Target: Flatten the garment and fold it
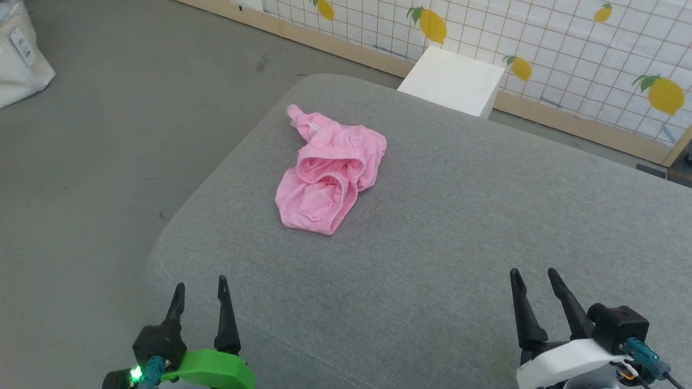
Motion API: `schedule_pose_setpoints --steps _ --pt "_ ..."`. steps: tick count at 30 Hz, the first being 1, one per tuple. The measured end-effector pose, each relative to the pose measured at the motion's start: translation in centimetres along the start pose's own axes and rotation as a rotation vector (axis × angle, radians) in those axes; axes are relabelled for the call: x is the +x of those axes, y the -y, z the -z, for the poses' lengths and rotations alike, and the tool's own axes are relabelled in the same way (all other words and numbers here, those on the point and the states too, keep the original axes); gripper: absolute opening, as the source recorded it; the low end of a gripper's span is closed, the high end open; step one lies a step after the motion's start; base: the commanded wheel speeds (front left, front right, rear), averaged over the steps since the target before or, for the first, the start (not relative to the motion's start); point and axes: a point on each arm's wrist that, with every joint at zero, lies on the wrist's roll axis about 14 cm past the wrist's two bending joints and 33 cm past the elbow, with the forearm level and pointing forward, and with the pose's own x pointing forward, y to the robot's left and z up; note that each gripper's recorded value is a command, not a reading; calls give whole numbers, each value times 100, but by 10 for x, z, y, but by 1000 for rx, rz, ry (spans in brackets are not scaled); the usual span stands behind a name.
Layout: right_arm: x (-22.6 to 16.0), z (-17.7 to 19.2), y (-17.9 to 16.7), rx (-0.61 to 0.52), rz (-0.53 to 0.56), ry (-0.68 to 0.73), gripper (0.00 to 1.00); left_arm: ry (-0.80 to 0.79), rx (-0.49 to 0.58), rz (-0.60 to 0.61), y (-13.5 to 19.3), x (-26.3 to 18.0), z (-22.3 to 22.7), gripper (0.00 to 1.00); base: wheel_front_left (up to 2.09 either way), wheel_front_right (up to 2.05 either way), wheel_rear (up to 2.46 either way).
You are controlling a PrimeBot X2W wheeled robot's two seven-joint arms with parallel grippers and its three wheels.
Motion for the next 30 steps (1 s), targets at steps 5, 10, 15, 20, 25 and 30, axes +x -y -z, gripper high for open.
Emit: schedule_pose_setpoints --steps 5,10,15,20,25,30 --pt "1 2 1 3 2 -2 100 -7 -3 0 1 0 2 100 0 0 0" --pt "0 3 3 5 9 -4 100 -12 0 4 2 1 4 100 0 0 0" --pt "0 5 7 0 16 -9 100 -18 3 33 9 7 6 100 0 0 0" --pt "2 5 13 -13 27 -12 100 83 2 126 33 49 -29 100 0 0 0" --pt "9 2 23 -29 46 -11 100 164 -5 200 56 101 -65 100 0 0 0" --pt "14 0 44 -45 93 -13 100 37 -10 241 77 154 -57 100 0 0 0"
